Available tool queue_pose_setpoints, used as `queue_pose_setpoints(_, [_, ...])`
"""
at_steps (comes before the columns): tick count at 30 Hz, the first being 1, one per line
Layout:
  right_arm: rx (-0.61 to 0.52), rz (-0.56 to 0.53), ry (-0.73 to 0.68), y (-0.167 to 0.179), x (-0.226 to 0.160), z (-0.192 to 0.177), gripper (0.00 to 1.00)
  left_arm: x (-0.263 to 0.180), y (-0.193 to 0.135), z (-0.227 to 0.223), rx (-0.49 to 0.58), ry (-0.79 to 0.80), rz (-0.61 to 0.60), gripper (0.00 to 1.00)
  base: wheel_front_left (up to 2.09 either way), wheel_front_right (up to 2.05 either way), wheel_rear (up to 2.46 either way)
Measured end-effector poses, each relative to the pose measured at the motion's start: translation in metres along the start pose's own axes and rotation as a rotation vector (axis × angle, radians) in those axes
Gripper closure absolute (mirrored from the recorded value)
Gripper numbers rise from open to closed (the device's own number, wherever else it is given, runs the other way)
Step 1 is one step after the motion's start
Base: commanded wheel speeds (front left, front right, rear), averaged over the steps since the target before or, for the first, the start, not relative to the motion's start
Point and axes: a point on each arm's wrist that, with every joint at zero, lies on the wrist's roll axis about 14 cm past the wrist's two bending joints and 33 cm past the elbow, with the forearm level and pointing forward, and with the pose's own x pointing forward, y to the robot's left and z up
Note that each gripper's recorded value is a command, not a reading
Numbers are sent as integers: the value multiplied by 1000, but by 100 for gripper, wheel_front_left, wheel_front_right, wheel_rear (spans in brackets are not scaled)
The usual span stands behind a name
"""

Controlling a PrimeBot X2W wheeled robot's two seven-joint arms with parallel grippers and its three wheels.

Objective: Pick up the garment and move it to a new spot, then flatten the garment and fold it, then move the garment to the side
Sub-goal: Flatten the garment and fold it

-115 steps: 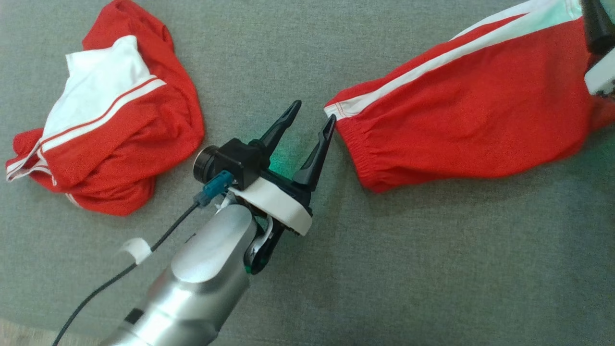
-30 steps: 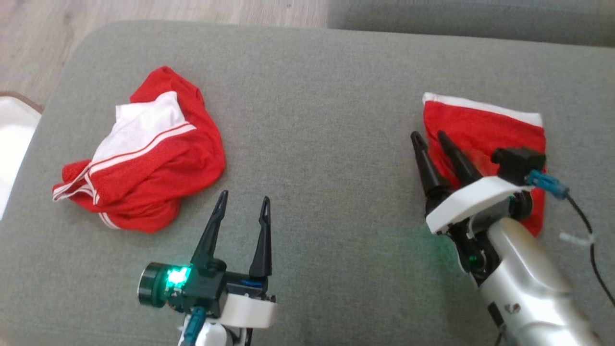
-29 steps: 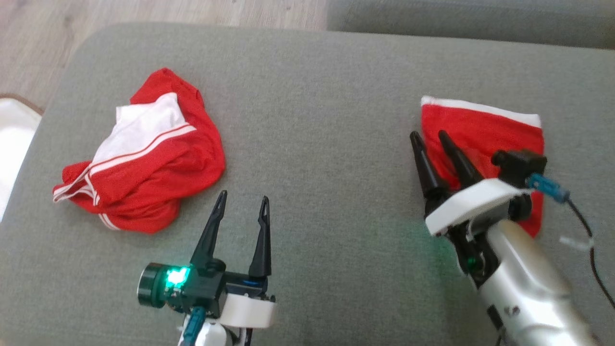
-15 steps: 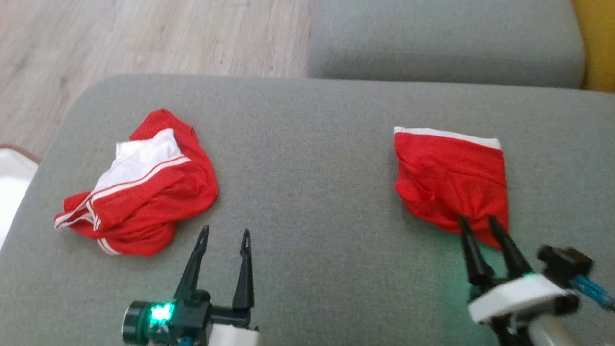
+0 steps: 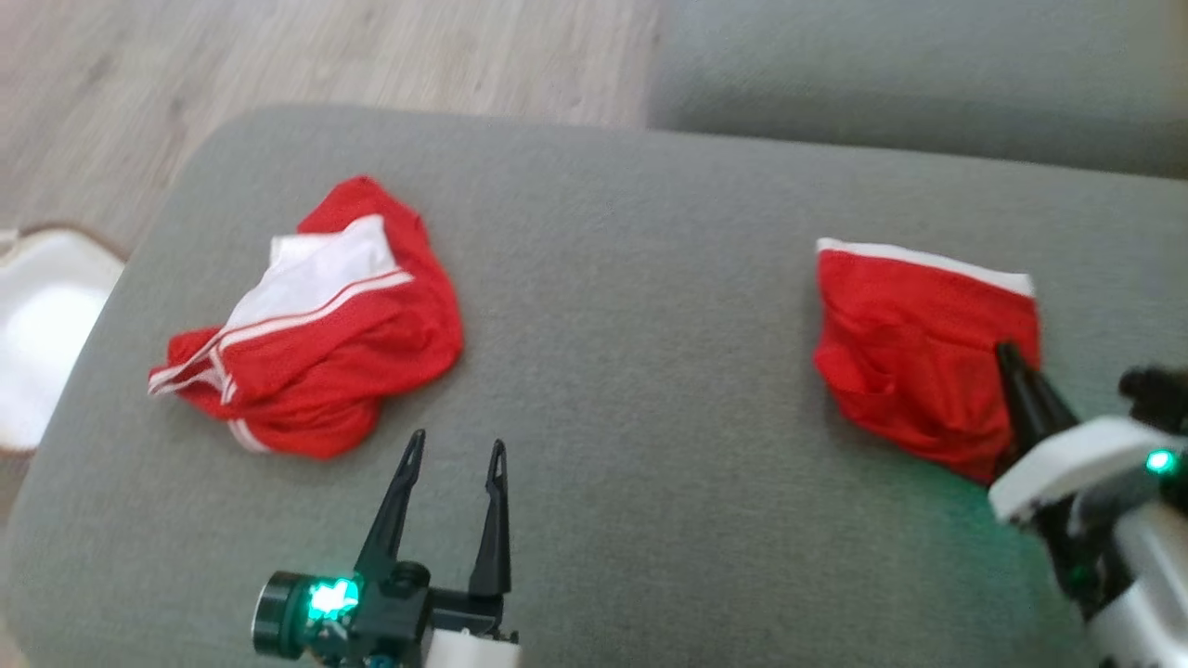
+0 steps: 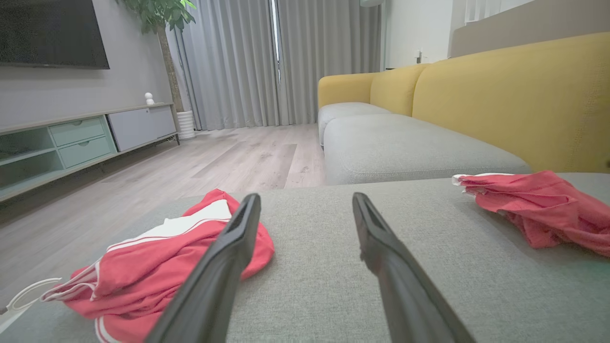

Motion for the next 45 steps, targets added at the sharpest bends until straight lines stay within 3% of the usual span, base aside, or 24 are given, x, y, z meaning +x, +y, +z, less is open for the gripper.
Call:
queue_pose_setpoints(4, [-19,21,93,-3,25,-6,100,2,4,-6,0,22,17,0,0,0,0])
queue_pose_setpoints(9, [-12,64,285,8,31,-63,100,11,5,-8,-4,33,19,0,0,0,0])
queue_pose_setpoints(20, [-46,319,369,95,10,-105,100,16,2,-2,-4,11,5,0,0,0,0])
queue_pose_setpoints(26, [-11,349,332,115,-18,-118,100,11,2,9,-11,-25,10,0,0,0,0])
queue_pose_setpoints(27, [-11,342,303,113,-19,-113,71,9,6,9,-22,-24,27,0,0,0,0])
queue_pose_setpoints(28, [-19,333,271,110,-19,-107,16,6,10,7,-32,-18,41,0,0,0,0])
queue_pose_setpoints(29, [-29,320,237,106,-19,-99,0,3,13,4,-40,-8,53,0,0,0,0])
queue_pose_setpoints(31, [-56,290,168,96,-17,-80,0,-4,16,-5,-49,21,67,0,0,0,0])
queue_pose_setpoints(34, [-84,228,-32,79,-15,-22,0,-8,17,-9,-51,30,69,0,0,0,0])
queue_pose_setpoints(37, [-112,146,-187,60,-34,15,0,-8,18,-4,-52,10,66,0,0,0,0])
queue_pose_setpoints(45, [-94,-62,-233,28,-99,-7,0,-24,10,-10,-63,25,22,0,0,0,0])
